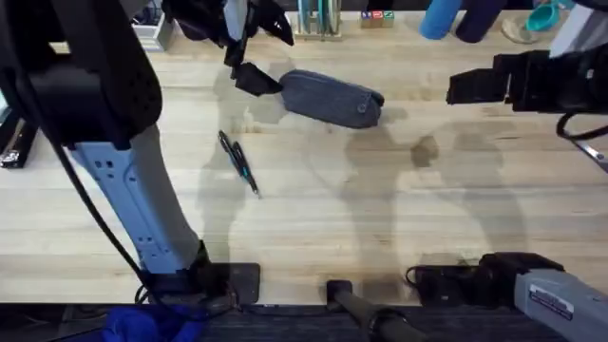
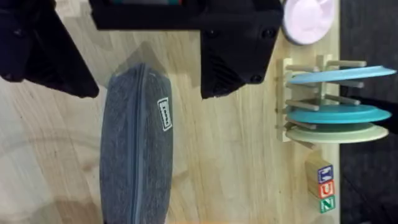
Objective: Unzip the bag, pick up the pens from the table one at a time and place them inside, then zip the bag closed.
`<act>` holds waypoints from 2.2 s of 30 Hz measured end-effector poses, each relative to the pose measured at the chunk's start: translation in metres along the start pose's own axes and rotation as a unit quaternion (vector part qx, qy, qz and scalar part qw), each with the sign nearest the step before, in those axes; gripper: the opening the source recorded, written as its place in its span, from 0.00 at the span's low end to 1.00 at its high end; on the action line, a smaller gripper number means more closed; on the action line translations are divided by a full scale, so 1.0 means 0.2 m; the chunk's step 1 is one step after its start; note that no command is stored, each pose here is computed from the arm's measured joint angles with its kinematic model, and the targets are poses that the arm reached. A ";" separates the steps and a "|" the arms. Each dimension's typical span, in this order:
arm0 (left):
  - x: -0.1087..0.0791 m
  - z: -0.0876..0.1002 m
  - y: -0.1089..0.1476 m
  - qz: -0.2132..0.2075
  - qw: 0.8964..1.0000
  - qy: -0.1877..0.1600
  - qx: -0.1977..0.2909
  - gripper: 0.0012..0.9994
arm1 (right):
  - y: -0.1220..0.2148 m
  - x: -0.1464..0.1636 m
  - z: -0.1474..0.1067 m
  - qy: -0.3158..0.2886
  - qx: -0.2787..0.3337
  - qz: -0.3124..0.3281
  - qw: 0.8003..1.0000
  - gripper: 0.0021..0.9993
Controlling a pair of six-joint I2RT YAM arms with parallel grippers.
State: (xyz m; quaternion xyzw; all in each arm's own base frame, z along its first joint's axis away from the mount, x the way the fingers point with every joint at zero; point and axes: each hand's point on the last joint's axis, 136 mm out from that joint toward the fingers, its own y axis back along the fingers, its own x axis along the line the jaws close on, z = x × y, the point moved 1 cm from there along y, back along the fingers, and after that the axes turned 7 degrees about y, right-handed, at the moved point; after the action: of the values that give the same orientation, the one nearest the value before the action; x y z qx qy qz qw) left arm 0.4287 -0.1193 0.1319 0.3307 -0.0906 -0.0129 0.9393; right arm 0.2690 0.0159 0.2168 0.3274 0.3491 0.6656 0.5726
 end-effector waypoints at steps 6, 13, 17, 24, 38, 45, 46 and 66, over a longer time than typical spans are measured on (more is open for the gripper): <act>-0.02 -0.06 -0.09 -0.021 0.999 0.023 -0.016 0.99 | 0.00 0.00 0.00 0.000 0.000 0.000 1.000 1.00; -0.02 -0.07 -0.12 -0.024 0.999 0.032 -0.035 0.99 | 0.00 0.00 0.00 0.000 0.000 0.000 1.000 1.00; -0.02 -0.06 -0.12 -0.024 0.998 0.032 -0.039 0.99 | 0.00 0.00 0.00 0.000 0.000 0.000 1.000 1.00; -0.02 -0.05 -0.12 -0.023 0.998 0.032 -0.043 0.99 | 0.00 0.00 0.00 0.000 0.000 0.000 1.000 1.00; -0.02 -0.05 -0.12 -0.023 0.998 0.032 -0.044 0.99 | 0.00 0.00 0.00 0.000 0.000 0.000 1.000 1.00; -0.02 -0.05 -0.12 -0.023 0.998 0.033 -0.044 0.74 | 0.00 0.00 0.00 0.000 0.000 0.000 1.000 1.00; -0.02 -0.05 -0.12 -0.023 0.998 0.031 -0.044 0.63 | 0.00 0.00 0.00 0.000 0.000 0.000 1.000 1.00; -0.02 -0.05 -0.12 -0.025 0.998 0.033 -0.042 0.04 | 0.00 0.00 0.00 0.000 0.001 0.000 1.000 1.00</act>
State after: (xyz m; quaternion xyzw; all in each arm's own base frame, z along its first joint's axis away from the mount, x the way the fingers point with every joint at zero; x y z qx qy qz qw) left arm 0.4266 -0.1318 0.1080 0.2929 -0.0507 -0.0295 0.9543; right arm 0.2687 0.0159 0.2165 0.3282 0.3498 0.6653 0.5722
